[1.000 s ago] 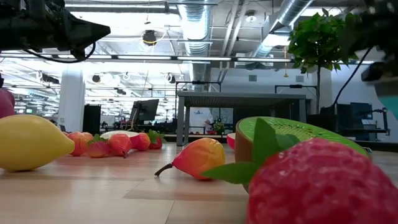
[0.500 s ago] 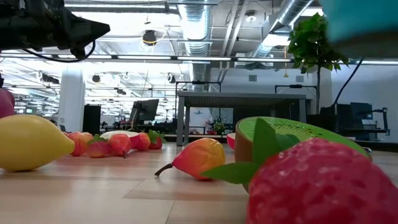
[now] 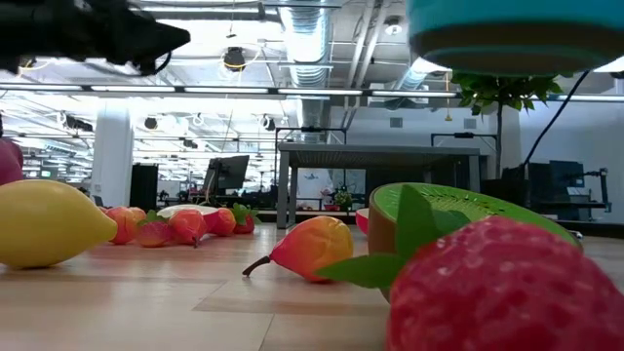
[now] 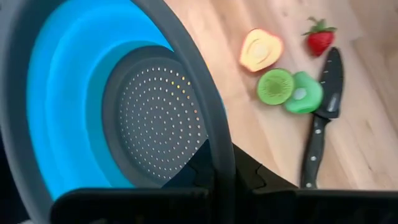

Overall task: Pick & Place Fruit
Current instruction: Put the strainer bowl on the left of the shelf

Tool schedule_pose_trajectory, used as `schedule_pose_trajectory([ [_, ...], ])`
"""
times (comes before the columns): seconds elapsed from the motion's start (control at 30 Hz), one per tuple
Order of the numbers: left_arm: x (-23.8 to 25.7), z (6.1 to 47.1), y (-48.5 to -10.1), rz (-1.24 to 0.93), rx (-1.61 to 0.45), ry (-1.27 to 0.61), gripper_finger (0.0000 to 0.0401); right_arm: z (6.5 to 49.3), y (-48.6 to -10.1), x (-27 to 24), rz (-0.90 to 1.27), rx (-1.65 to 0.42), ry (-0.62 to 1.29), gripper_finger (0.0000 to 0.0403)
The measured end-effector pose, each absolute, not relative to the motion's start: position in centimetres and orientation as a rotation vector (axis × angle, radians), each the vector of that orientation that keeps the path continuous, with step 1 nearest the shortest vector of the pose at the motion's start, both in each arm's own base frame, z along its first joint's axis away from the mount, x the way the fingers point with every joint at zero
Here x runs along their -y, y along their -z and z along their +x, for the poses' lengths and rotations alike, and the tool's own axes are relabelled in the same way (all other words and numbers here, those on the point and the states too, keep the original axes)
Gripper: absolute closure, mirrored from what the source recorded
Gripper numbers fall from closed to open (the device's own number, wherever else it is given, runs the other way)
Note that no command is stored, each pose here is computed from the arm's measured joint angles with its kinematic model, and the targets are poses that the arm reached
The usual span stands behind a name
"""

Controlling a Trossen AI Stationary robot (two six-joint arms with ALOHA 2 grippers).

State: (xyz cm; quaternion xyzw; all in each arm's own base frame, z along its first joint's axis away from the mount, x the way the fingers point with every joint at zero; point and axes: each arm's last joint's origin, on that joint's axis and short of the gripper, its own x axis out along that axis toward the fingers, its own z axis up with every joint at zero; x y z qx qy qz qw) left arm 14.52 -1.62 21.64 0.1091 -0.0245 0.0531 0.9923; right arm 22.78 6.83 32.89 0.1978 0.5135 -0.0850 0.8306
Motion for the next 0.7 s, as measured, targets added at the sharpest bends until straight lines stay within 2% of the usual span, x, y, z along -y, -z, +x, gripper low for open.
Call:
schedule_pose_trajectory([
  [0.37,3.1,20.3,-25.2,0.499,-0.043,-0.070,0.0400,23.7,-32.9,-2.5,0.585,-1.064,0.331,0.0398],
  [0.5,4.5,21.6,-26.4,0.646,-0.038,-0.023,0.0400,23.8,-32.8,-1.0,0.622,-1.055,0.380,0.0398],
  [0.7,5.9,22.9,-27.5,0.788,-0.058,-0.062,0.0400,23.8,-32.8,0.8,0.685,-1.047,0.407,0.0398],
])
